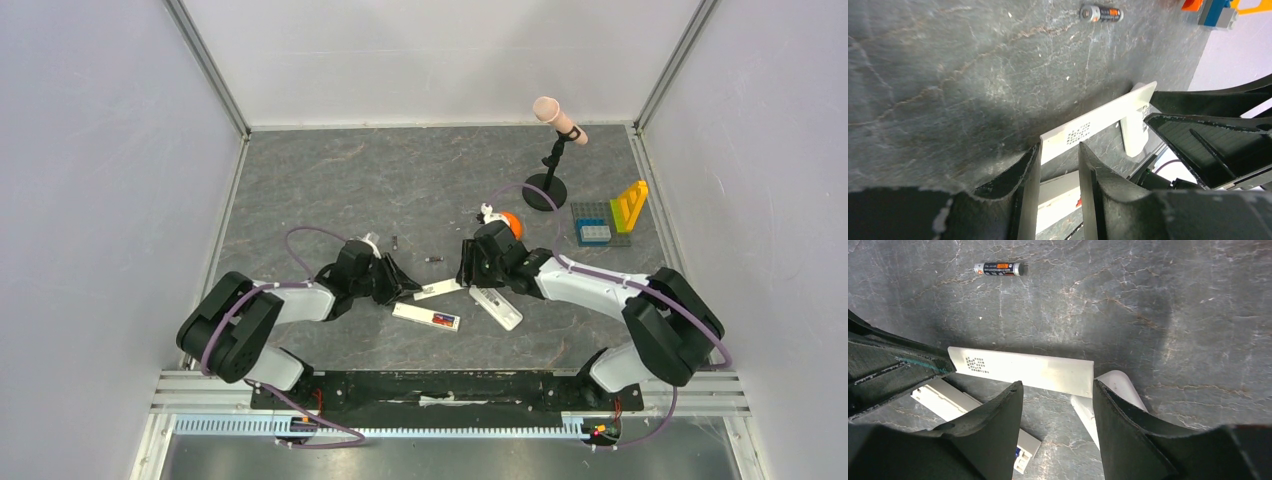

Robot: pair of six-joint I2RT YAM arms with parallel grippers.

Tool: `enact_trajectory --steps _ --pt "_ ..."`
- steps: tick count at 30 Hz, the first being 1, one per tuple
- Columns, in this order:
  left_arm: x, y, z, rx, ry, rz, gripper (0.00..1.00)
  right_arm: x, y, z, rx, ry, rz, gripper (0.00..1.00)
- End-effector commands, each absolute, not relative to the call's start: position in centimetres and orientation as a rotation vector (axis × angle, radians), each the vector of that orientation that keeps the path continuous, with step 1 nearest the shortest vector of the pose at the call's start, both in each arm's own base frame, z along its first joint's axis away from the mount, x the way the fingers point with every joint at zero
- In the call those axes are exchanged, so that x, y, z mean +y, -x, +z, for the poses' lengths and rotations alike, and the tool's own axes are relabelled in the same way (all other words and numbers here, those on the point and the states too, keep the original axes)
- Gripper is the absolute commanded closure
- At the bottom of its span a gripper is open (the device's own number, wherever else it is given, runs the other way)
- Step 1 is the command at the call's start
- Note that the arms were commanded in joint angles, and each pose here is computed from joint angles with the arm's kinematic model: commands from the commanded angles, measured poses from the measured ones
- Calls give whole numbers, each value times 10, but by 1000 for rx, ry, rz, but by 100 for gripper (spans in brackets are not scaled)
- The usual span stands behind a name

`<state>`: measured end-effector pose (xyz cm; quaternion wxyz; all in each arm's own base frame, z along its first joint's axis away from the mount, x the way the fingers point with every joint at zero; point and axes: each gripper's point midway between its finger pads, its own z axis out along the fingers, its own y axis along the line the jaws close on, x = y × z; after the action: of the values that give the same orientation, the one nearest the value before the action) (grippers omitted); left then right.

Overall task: Load the batteries into the remote control
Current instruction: Pick up the battery cover at the center of the board.

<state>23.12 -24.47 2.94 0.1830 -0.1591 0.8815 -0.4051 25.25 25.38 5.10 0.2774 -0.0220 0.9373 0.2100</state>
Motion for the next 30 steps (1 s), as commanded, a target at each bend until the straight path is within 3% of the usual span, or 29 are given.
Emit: enact_trajectory --steps 1,22,30 --pt "-286 -237 77 2368 250 -1334 63 286 -240 84 2439 119 782 45" --pt "-345 -212 54 2515 74 -1307 66 225 -215 64 2481 5 574 44" --pt "-338 -213 47 2543 86 -1237 67 212 -220 63 2473 5 518 34"
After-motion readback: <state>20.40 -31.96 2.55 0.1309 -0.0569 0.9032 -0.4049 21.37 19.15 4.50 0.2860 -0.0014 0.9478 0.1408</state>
